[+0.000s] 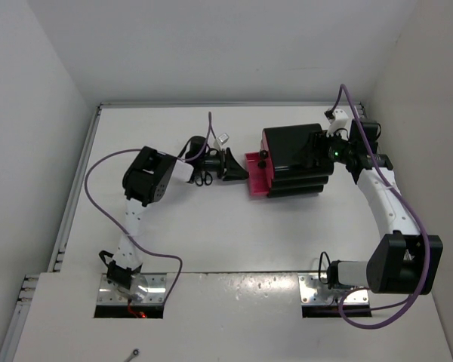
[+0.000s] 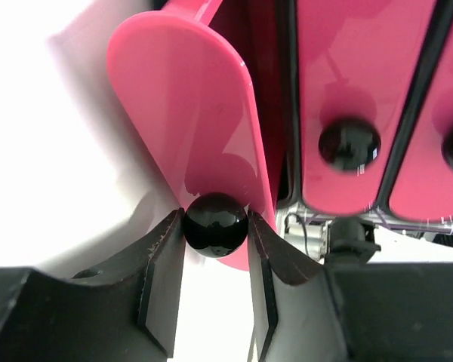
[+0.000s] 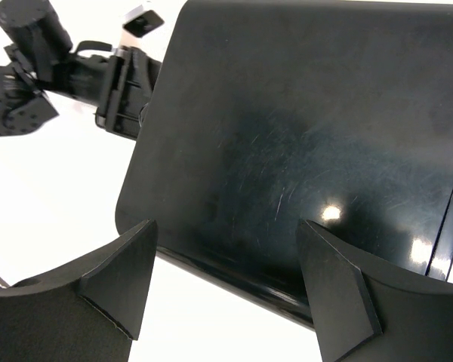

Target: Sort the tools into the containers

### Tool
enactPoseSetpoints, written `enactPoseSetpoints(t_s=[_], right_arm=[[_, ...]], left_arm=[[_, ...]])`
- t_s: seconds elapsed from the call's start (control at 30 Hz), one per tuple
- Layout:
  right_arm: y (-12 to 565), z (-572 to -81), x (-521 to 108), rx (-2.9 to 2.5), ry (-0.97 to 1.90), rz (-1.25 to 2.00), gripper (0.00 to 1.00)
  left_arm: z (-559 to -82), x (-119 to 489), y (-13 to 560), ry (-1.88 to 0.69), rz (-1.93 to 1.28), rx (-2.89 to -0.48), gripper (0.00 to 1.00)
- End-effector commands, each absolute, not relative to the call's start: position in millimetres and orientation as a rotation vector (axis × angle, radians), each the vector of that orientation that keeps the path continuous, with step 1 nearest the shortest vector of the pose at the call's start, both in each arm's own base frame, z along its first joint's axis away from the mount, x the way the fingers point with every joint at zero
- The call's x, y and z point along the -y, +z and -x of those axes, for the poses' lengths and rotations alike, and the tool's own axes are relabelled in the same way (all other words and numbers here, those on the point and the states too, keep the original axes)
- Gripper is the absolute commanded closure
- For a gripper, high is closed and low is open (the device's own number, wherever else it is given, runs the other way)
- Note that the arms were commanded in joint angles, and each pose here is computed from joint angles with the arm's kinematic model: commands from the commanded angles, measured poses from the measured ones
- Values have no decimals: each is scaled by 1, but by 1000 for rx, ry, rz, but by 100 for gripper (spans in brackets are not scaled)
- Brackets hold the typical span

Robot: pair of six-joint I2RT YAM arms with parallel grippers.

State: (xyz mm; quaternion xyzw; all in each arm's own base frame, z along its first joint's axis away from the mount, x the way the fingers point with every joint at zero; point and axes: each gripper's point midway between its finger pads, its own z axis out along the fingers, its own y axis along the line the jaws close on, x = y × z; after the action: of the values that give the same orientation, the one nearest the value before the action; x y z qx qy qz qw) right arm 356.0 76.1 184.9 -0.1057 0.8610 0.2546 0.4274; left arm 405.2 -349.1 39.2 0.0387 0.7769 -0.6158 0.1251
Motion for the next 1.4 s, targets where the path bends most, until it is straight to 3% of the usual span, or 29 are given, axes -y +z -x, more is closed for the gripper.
enactPoseSetpoints(t_s=[0.0,0.27,0.43,0.57,0.87,1.03,1.37], right_arm=[[153,-337,-77,-2282,666,215,25],[153,-337,-77,-2285,671,205,25],[153,-337,-77,-2285,671,205,25],[153,-337,-77,-2285,671,205,25],[156,-336,-78,-2274,678,212,25],[157,-338,-78,-2265,675,215,25],[160,-336,-81,-2257,677,229,25]], left_arm=[[-405,317,30,-1699,-111,-2295,77],[-402,281,30,-1609,-104,-2332,75],[-400,280,31,-1594,-122,-2356,44],[-403,278,38,-1551,-156,-2349,36],[-413,253,101,-1279,-308,-2271,41],[-429,213,135,-836,-490,-2308,47],[-414,159,82,-384,-695,-2478,56]])
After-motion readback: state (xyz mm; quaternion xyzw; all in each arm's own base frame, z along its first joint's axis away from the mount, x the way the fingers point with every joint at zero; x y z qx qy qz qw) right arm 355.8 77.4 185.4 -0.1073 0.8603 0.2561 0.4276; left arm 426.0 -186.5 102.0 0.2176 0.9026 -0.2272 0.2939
